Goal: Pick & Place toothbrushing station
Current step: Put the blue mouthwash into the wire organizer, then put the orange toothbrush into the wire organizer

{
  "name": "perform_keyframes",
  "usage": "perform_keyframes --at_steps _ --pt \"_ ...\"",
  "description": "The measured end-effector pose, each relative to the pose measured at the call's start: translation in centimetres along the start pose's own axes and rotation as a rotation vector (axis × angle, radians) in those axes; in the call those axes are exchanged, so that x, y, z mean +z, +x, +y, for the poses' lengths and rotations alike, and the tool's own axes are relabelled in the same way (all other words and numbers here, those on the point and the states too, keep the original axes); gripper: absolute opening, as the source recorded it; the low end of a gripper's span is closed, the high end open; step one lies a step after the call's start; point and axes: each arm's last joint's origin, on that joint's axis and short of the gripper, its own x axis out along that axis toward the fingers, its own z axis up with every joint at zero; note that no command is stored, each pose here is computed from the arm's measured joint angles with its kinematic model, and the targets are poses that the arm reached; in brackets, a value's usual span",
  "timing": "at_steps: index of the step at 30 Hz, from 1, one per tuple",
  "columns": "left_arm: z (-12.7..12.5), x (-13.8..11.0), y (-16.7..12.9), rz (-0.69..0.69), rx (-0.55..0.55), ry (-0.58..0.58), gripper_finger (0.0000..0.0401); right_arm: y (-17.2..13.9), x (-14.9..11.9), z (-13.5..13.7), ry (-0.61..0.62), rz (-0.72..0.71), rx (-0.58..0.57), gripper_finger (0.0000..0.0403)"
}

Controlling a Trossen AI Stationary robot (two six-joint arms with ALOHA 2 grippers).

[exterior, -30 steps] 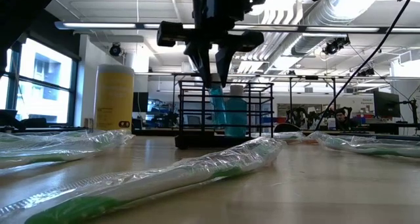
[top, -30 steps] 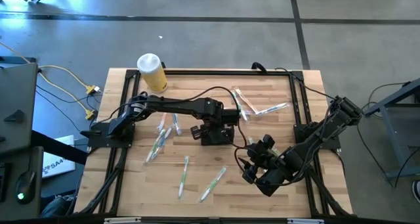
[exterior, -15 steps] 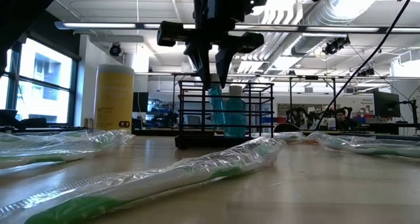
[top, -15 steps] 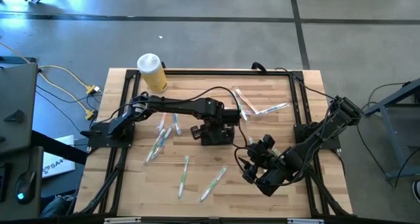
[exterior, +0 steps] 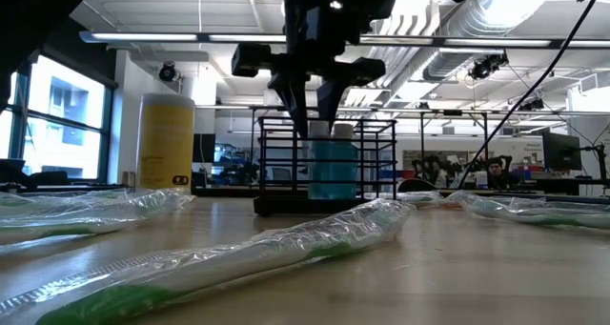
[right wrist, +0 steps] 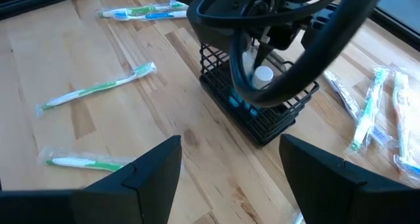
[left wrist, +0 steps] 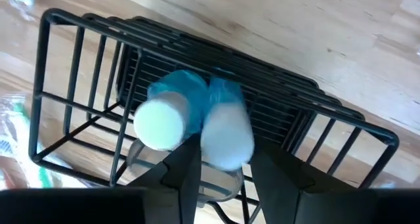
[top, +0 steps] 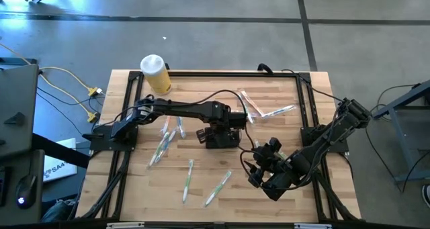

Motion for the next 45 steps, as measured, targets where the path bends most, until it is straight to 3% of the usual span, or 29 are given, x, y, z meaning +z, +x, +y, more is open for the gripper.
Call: perform_keyframes --at_steps 45 --pt "-0.22 -0.45 -0.64 0.119 0.023 -0.015 0.0127 0.0 0.0 0.0 0.0 0.0 0.0 0.0249"
